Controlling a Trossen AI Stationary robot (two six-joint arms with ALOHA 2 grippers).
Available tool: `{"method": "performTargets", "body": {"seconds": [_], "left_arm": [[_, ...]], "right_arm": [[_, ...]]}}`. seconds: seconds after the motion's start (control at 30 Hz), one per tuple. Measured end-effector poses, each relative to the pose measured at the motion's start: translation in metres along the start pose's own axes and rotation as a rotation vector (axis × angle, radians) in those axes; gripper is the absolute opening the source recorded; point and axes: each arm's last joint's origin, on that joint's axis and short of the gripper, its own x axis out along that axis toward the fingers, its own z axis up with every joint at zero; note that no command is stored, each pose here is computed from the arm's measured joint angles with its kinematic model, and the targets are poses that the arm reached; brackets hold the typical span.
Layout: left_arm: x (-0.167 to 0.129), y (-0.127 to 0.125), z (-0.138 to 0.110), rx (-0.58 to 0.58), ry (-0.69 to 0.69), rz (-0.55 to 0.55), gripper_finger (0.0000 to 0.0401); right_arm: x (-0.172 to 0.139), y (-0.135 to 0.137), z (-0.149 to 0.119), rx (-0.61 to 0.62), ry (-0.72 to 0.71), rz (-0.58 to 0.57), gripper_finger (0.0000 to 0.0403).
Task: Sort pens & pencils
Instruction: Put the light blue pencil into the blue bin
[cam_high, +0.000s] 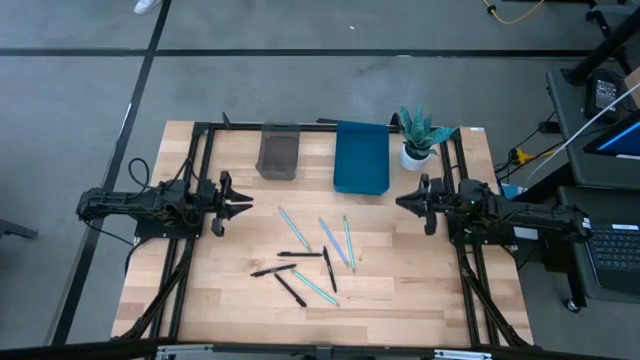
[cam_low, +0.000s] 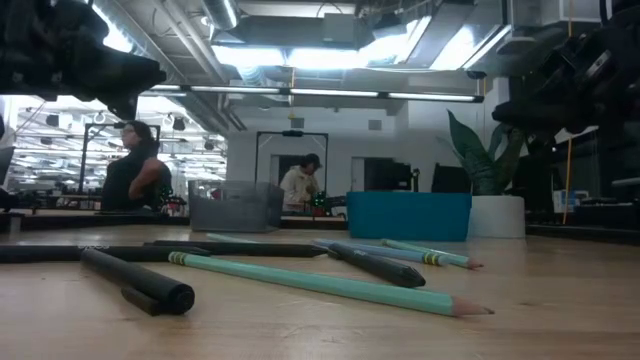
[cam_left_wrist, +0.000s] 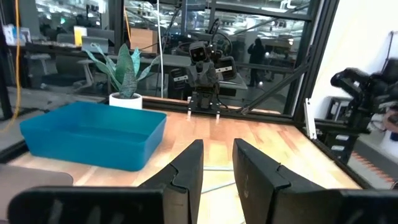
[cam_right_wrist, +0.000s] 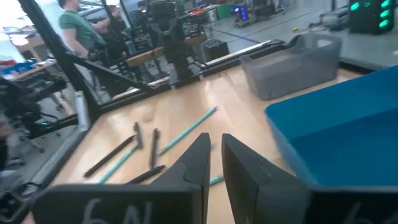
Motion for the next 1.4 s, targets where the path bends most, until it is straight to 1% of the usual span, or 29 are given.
{"method": "performTargets", "body": {"seconds": [0.07,0.3,0.37,0.47,0.67,0.87,1.0,1.13,1.2,1.3,1.4], "left_arm": [[0.0,0.0,0.0,0.034,0.001,0.0,0.0082],[0.0,0.0,0.0,0.057,0.001,0.0,0.0082],[0.0,0.0,0.0,0.061,0.003,0.001,0.0082],[0.0,0.0,-0.001,0.075,0.007,0.001,0.0082],[0.0,0.0,-0.002,0.136,0.017,0.001,0.0082],[0.0,0.0,0.002,0.116,-0.021,-0.001,0.0082],[-0.001,-0.001,0.013,0.111,-0.045,-0.002,0.0082],[-0.001,-0.003,0.029,0.113,-0.053,-0.001,0.0082],[0.001,-0.003,0.037,0.115,-0.048,0.025,0.0082],[0.006,-0.003,0.051,0.152,-0.023,0.081,0.0082],[0.012,-0.005,0.073,0.19,-0.032,0.091,0.0082]], "right_arm": [[0.0,0.0,0.0,-0.004,0.003,0.01,0.0044],[0.0,0.0,0.0,-0.031,0.003,0.011,0.0044],[0.0,0.001,0.001,-0.066,-0.006,0.014,0.0044],[0.0,0.003,0.007,-0.124,-0.076,0.034,0.0044],[-0.004,0.011,0.024,-0.241,-0.253,0.124,0.0044],[-0.004,0.011,0.025,-0.249,-0.266,0.129,0.0044],[-0.006,0.016,0.038,-0.254,-0.239,0.128,0.0044],[-0.007,0.023,0.056,-0.295,-0.2,0.114,0.0044],[-0.006,0.026,0.067,-0.31,-0.18,0.097,0.0044],[-0.001,0.029,0.08,-0.321,-0.124,0.048,0.0044],[0.004,0.035,0.099,-0.35,-0.121,0.042,0.0044]]}}
